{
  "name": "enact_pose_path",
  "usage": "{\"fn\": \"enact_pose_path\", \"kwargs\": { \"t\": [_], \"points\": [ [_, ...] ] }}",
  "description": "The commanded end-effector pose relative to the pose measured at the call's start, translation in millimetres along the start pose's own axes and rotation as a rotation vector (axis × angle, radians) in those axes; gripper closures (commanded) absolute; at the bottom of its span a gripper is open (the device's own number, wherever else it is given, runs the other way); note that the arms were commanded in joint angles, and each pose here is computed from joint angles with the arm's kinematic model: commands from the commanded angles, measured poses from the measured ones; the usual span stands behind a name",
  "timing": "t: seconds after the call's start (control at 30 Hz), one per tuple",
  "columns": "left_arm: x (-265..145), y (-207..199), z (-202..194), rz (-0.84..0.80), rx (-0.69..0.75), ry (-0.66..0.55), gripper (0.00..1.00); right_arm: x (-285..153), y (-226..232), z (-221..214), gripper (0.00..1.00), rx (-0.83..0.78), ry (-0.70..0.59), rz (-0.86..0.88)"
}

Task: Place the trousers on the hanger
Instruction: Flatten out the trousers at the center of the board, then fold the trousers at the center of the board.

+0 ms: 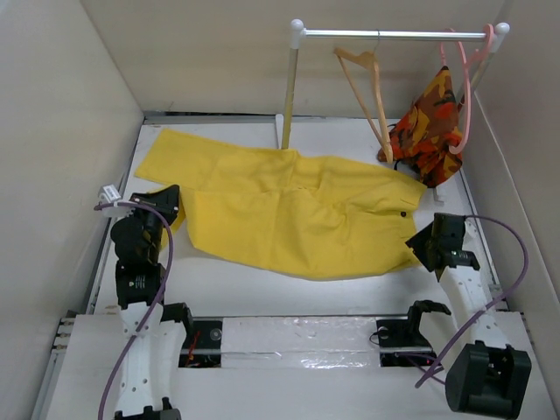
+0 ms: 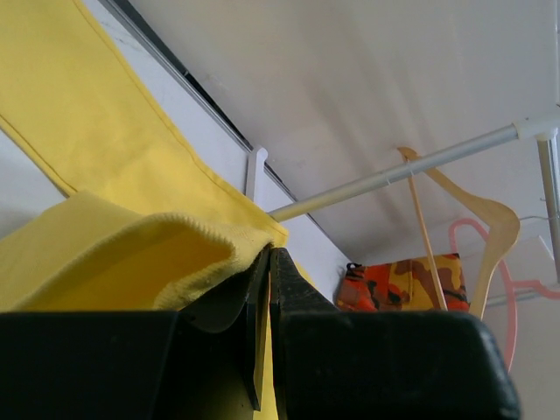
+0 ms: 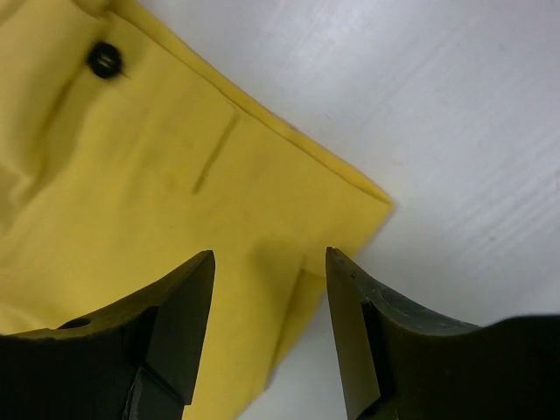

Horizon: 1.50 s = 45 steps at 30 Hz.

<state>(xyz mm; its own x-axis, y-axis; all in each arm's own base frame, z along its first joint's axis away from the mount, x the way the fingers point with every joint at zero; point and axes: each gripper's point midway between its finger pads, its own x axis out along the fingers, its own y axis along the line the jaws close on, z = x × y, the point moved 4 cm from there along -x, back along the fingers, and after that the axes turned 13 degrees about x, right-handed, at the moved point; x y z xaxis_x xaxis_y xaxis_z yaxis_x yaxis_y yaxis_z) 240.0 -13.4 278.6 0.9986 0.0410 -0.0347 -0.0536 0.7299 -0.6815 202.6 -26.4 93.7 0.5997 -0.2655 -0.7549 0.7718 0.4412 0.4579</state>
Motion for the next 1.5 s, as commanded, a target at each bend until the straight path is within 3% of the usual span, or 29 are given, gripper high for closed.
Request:
{"fn": "enact_pose_path", "kwargs": {
  "t": [0.0, 0.33, 0.43, 0.47, 0.5, 0.6, 0.8, 1.0, 1.13, 1.3, 1.47],
  "points": [
    [-6, -33, 25, -0.094, 0.009, -0.077, 1.00, -4, -12, -4, 0.41, 0.098, 0.013, -0.087],
    [-6, -26, 25, -0.037, 0.062, -0.087, 1.00, 13, -25, -17, 0.48, 0.160, 0.050, -0.202],
    [-5, -25, 25, -0.037, 0.057, -0.087, 1.00, 17, -22, -15, 0.63, 0.163, 0.045, -0.206],
    [-5, -25, 25, -0.035, 0.059, -0.087, 1.00, 17, -22, -13, 0.71, 0.163, 0.038, -0.212],
    [-4, -25, 25, -0.035, 0.059, -0.085, 1.00, 15, -17, -7, 0.86, 0.159, 0.013, -0.205],
    [-3, -27, 30, -0.032, 0.053, -0.100, 1.00, 0, -11, 9, 0.96, 0.140, -0.053, -0.189],
    [-3, -35, 59, 0.029, 0.049, -0.169, 1.00, -56, 16, 59, 0.97, 0.060, -0.192, -0.157],
    [-9, -52, 89, 0.033, 0.094, -0.234, 1.00, -88, 32, 69, 1.00, -0.157, -0.150, -0.169],
    [9, -40, 86, 0.129, 0.109, -0.167, 1.00, -105, 37, 60, 1.00, -0.154, -0.145, 0.000],
    [15, -26, 97, 0.263, 0.131, -0.197, 1.00, -176, 36, 66, 1.00, -0.137, -0.230, 0.264],
    [16, -15, 114, 0.381, 0.168, -0.259, 1.00, -203, 18, 66, 1.00, -0.200, -0.265, 0.287]
  ]
}}
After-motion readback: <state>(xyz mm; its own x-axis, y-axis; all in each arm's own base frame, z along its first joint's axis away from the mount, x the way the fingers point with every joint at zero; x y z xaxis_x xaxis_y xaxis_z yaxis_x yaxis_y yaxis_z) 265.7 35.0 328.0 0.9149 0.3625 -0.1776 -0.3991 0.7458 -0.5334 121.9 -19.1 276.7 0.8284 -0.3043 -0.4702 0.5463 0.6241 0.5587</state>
